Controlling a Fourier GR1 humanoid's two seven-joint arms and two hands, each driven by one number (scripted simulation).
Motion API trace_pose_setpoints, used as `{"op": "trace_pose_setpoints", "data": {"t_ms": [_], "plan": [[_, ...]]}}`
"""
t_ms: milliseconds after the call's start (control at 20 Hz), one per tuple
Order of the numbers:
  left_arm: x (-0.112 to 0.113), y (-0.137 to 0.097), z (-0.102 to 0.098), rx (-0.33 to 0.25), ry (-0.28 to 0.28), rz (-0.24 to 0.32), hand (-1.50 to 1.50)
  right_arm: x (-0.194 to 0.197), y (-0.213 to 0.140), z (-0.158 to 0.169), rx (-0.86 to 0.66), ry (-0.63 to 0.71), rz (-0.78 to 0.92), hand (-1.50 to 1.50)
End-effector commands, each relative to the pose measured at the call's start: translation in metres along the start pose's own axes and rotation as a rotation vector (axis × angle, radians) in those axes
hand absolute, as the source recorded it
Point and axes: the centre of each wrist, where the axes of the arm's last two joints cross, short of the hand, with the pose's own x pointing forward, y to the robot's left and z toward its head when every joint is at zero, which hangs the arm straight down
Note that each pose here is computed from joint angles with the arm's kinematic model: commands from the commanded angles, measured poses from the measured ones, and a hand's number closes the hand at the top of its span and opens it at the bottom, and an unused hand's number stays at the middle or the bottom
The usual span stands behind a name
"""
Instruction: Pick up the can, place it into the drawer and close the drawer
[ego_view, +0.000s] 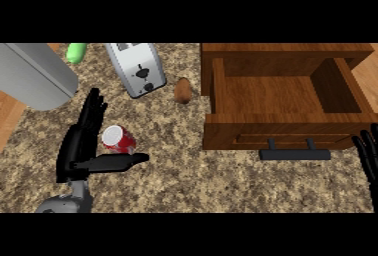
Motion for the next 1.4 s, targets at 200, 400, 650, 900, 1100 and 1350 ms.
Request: {"op": "trace_pose_setpoints", "data": {"t_ms": [200, 400, 650, 900, 1100, 1350], "plan": [[-0.049, 0.02, -0.002, 0.042, 0.035, -0.016, -1.5, -0.01, -0.001, 0.02, 0.007, 0.02, 0.015, -1.5], [-0.064, 0.038, 0.006, 0.052, 0.03, -0.033, -1.5, -0.008, -0.001, 0.001, 0.007, -0.011, 0.015, -1.5], [-0.079, 0.04, 0.003, 0.054, 0.058, -0.03, -1.5, -0.009, -0.002, -0.008, -0.004, 0.007, -0.011, -1.5], [-0.099, 0.039, 0.014, 0.047, 0.062, -0.055, -1.5, 0.017, 0.01, -0.013, -0.001, -0.011, 0.002, -1.5], [-0.105, 0.054, -0.005, 0.042, 0.068, -0.035, -1.5, -0.016, -0.012, -0.011, 0.001, -0.007, 0.016, -1.5], [-0.132, 0.045, -0.002, 0.058, 0.081, -0.039, -1.5, -0.009, 0.027, 0.009, -0.006, -0.017, 0.003, -1.5]]}}
